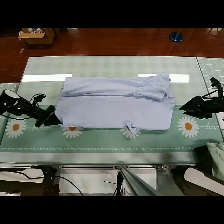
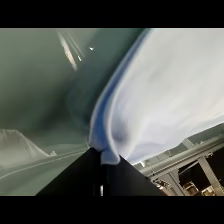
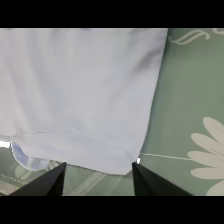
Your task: Fold the shirts.
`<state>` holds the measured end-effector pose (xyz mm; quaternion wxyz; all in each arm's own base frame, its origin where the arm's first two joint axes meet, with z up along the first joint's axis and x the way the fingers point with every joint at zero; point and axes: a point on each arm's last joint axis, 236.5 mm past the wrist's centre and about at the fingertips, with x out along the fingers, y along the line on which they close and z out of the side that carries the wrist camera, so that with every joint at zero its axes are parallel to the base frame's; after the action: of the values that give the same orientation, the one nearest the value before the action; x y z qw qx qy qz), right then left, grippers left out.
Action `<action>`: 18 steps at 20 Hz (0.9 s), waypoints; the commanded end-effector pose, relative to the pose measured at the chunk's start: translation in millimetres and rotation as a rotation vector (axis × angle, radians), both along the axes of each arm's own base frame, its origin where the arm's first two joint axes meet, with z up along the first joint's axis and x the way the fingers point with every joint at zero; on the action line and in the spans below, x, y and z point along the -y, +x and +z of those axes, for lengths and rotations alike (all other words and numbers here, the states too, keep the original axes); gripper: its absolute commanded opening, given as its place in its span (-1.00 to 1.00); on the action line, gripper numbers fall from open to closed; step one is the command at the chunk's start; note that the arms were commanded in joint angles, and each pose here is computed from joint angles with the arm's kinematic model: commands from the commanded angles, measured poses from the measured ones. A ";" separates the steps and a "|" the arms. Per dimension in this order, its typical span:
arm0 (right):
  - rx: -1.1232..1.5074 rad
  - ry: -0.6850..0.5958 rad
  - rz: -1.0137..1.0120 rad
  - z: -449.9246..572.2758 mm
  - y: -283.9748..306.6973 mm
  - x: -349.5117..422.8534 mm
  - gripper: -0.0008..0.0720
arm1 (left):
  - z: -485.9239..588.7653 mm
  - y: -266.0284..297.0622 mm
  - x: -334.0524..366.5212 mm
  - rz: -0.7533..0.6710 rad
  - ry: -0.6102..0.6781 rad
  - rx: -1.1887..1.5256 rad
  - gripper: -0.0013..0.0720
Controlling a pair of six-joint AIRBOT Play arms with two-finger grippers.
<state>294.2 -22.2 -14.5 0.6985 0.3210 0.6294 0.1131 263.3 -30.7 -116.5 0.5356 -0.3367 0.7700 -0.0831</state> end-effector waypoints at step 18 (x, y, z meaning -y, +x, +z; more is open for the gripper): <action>-0.161 0.045 -0.134 -83.4 -48.3 -37.7 0.45 | 5.0 -3.7 -7.2 -0.055 -0.017 0.044 -0.90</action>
<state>249.2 4.3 -87.5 0.6468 0.3805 0.6587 0.0556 259.6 -21.9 -113.5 0.5484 -0.3156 0.7669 -0.1071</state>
